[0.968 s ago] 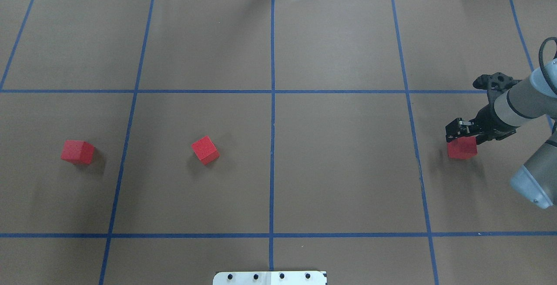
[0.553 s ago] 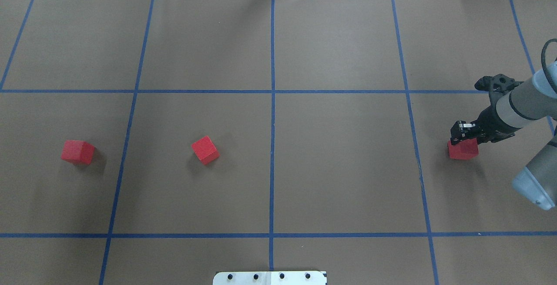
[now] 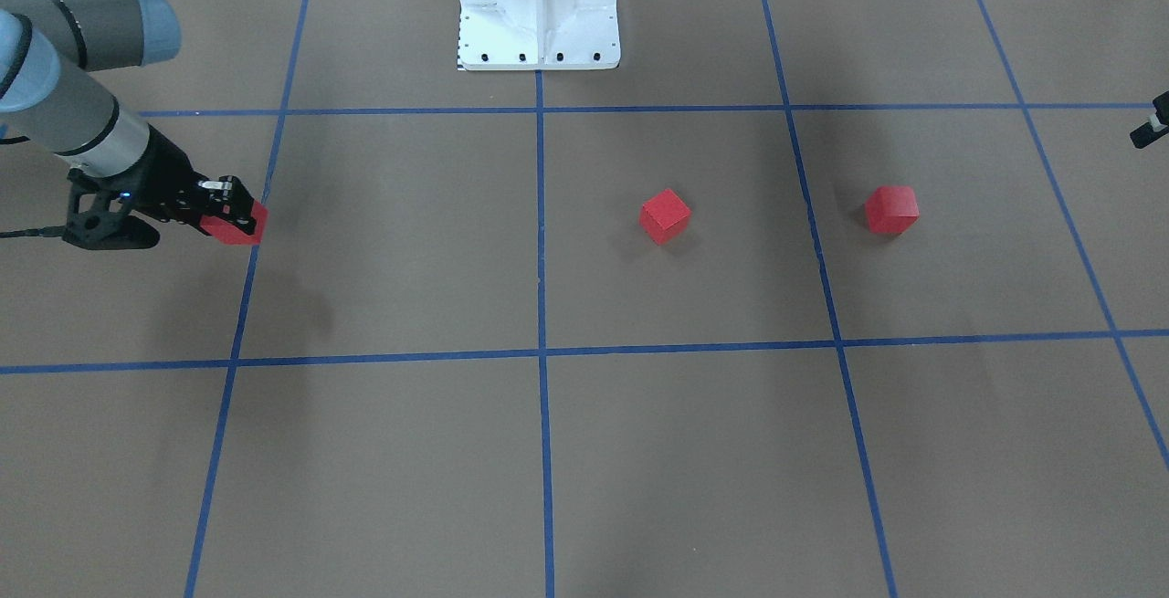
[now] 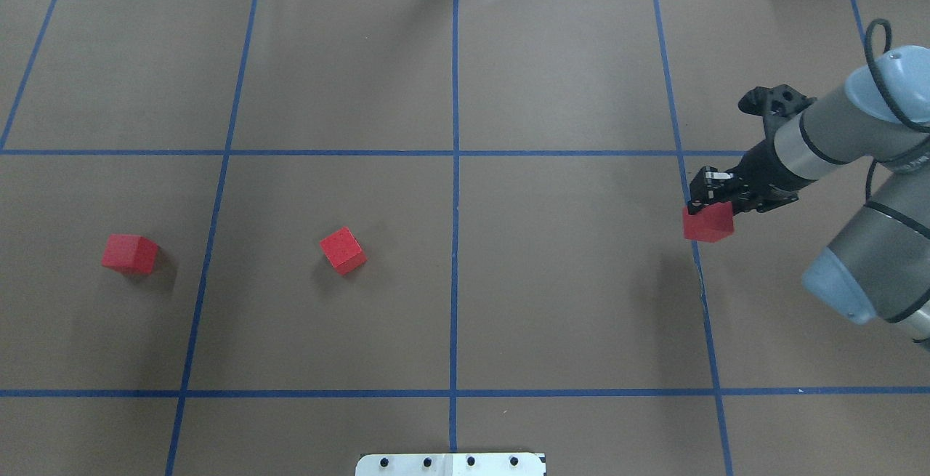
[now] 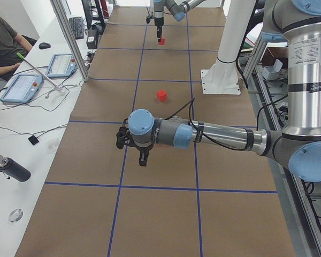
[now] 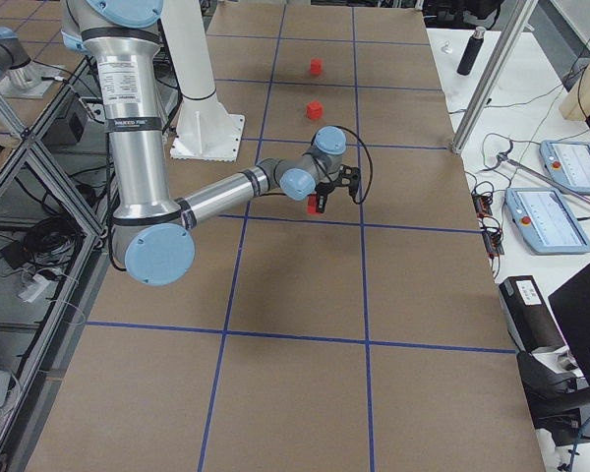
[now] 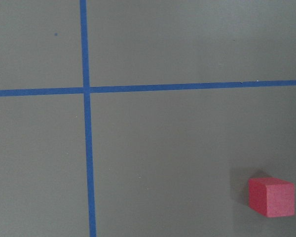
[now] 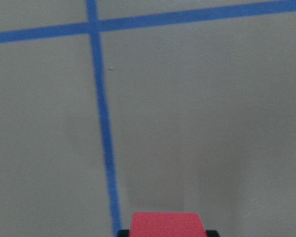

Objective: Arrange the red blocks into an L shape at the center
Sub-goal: 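Carry the red cube with the right gripper toward the table center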

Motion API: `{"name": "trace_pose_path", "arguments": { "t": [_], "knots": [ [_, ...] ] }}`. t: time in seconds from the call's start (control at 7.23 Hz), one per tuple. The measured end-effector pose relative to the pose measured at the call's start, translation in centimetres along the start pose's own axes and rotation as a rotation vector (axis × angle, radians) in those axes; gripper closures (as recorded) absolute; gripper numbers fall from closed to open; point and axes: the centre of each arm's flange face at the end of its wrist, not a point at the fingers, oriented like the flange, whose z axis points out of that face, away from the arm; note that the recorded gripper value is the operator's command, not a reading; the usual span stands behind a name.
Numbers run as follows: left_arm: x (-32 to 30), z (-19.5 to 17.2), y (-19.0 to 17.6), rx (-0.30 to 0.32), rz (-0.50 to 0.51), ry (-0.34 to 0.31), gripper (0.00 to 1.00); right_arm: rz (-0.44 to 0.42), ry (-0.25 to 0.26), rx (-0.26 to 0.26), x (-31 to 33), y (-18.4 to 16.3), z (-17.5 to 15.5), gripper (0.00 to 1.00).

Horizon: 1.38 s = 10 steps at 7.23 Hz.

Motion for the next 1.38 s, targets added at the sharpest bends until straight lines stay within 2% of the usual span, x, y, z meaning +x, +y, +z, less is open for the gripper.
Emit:
{"name": "trace_pose_path", "arguments": {
  "t": [0.28,0.55,0.69,1.38],
  "knots": [
    [-0.1,0.2,0.1,-0.008,-0.007,0.015,0.00,0.032,-0.038,0.001,-13.4,2.6,1.5,1.00],
    [-0.9,0.7,0.8,-0.020,-0.026,0.016,0.00,0.074,-0.038,0.003,-25.1,5.3,3.1,1.00],
    [-1.1,0.9,1.1,-0.024,-0.031,0.016,0.00,0.090,-0.038,0.001,-28.8,5.9,3.9,1.00],
    [-1.1,0.9,0.9,-0.022,-0.024,0.011,0.00,0.095,-0.020,-0.011,-31.7,7.0,5.6,1.00]
  ]
}}
